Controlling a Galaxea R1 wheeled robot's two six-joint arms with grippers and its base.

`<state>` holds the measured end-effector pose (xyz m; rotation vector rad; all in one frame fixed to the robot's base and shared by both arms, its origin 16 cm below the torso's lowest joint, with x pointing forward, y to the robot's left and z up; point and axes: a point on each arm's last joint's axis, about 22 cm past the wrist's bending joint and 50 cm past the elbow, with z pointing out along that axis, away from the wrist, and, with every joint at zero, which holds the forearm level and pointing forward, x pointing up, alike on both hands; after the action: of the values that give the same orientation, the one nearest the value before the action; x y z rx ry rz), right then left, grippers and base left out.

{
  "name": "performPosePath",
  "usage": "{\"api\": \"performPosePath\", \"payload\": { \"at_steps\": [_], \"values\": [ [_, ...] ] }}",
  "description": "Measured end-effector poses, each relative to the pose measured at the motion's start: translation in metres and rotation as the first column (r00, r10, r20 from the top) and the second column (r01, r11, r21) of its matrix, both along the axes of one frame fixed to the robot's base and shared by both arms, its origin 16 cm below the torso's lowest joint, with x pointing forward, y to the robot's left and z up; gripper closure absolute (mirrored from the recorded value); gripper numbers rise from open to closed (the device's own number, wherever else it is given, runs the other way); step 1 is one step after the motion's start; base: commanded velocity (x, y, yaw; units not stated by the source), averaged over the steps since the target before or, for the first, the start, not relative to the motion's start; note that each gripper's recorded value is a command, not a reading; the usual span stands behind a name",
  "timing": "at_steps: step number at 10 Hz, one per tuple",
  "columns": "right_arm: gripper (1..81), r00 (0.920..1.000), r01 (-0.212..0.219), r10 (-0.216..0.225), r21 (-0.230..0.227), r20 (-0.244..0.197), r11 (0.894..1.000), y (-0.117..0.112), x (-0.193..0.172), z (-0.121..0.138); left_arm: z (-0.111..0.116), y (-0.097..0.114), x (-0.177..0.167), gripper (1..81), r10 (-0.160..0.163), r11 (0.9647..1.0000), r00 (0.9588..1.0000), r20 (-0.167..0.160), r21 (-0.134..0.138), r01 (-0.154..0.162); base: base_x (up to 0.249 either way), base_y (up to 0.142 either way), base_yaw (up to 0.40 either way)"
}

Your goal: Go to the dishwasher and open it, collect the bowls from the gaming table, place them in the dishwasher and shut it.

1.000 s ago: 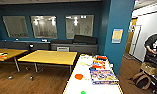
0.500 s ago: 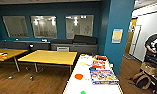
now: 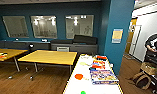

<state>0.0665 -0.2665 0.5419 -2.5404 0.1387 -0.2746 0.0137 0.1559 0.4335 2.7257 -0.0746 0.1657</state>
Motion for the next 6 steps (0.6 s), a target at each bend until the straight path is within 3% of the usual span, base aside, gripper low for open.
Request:
{"api": "performPosePath", "payload": {
  "at_steps": [3, 6],
  "values": [
    [1.0, 0.9969, 0.043, -0.046, 0.036, 0.064, 0.998, -0.038, 0.057, 0.064, 0.0, 0.0, 0.0, 1.0, 0.002, 1.0, 1.0, 0.0, -0.001, -0.002, 0.0, 0.0, 0.0],
    [1.0, 0.9857, 0.079, -0.087, 0.06, 0.144, 0.995, -0.072, 0.116, 0.135, 0.0, 0.0, 0.0, 1.0, 0.002, 1.0, 1.0, -0.001, -0.001, -0.002, 0.0, 0.0, 0.0]
  ]
}}
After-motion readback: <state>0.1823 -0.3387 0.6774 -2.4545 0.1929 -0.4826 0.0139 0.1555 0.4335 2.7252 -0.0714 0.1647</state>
